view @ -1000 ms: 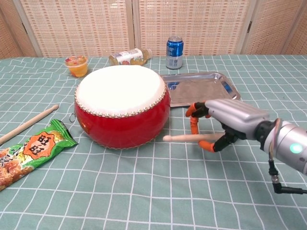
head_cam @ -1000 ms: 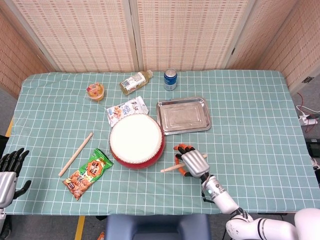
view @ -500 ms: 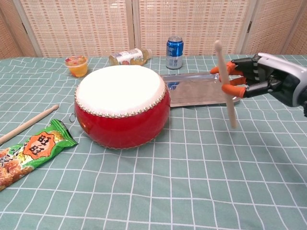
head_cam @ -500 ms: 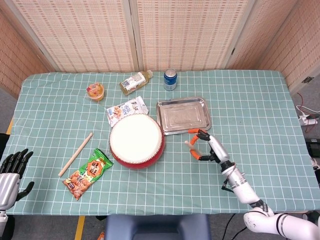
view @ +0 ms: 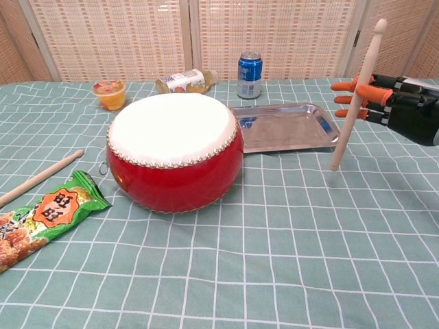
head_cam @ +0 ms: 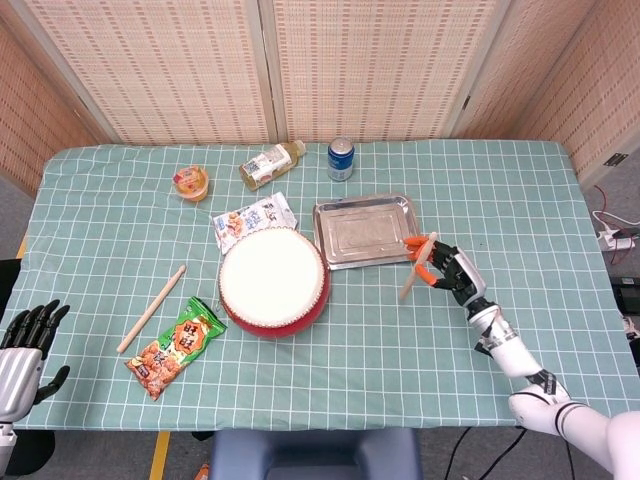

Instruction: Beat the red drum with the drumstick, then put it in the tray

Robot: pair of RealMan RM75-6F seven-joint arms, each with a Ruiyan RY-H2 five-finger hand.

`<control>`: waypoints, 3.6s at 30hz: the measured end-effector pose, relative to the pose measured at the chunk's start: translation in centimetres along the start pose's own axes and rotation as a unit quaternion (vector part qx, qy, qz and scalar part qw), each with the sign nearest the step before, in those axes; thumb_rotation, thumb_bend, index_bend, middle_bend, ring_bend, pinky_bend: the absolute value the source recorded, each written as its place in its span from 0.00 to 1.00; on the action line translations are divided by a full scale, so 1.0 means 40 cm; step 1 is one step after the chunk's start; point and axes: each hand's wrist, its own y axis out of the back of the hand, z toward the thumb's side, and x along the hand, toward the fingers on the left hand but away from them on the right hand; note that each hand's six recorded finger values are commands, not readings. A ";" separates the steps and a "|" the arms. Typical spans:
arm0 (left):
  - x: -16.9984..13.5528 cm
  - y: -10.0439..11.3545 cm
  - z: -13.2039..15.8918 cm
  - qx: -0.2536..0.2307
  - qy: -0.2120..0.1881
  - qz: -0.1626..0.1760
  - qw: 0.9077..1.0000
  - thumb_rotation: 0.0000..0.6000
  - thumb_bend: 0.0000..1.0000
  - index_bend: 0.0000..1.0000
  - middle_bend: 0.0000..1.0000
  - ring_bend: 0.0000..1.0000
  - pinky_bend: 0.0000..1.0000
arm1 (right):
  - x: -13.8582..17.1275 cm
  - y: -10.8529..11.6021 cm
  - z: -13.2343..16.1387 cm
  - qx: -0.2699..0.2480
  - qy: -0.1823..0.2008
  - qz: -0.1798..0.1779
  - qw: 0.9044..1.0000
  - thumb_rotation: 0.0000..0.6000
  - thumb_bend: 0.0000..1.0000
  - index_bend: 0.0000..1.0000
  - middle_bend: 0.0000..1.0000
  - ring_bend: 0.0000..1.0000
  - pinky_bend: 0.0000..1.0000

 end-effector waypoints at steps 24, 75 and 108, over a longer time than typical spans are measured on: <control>-0.004 -0.014 -0.004 -0.001 0.000 -0.014 1.000 1.00 0.26 0.01 0.00 0.00 0.01 | 0.009 -0.026 -0.082 -0.034 -0.017 0.063 0.997 1.00 0.45 0.43 0.35 0.34 0.36; -0.010 -0.036 -0.026 -0.010 0.008 -0.027 1.000 1.00 0.26 0.01 0.00 0.00 0.01 | -0.005 -0.120 -0.189 -0.015 -0.050 0.065 0.996 1.00 0.24 1.00 0.95 1.00 1.00; 0.004 -0.033 -0.010 -0.018 -0.016 -0.024 0.999 1.00 0.37 0.01 0.00 0.00 0.01 | -0.062 -0.158 0.065 0.500 0.056 0.078 0.861 1.00 0.58 1.00 1.00 1.00 1.00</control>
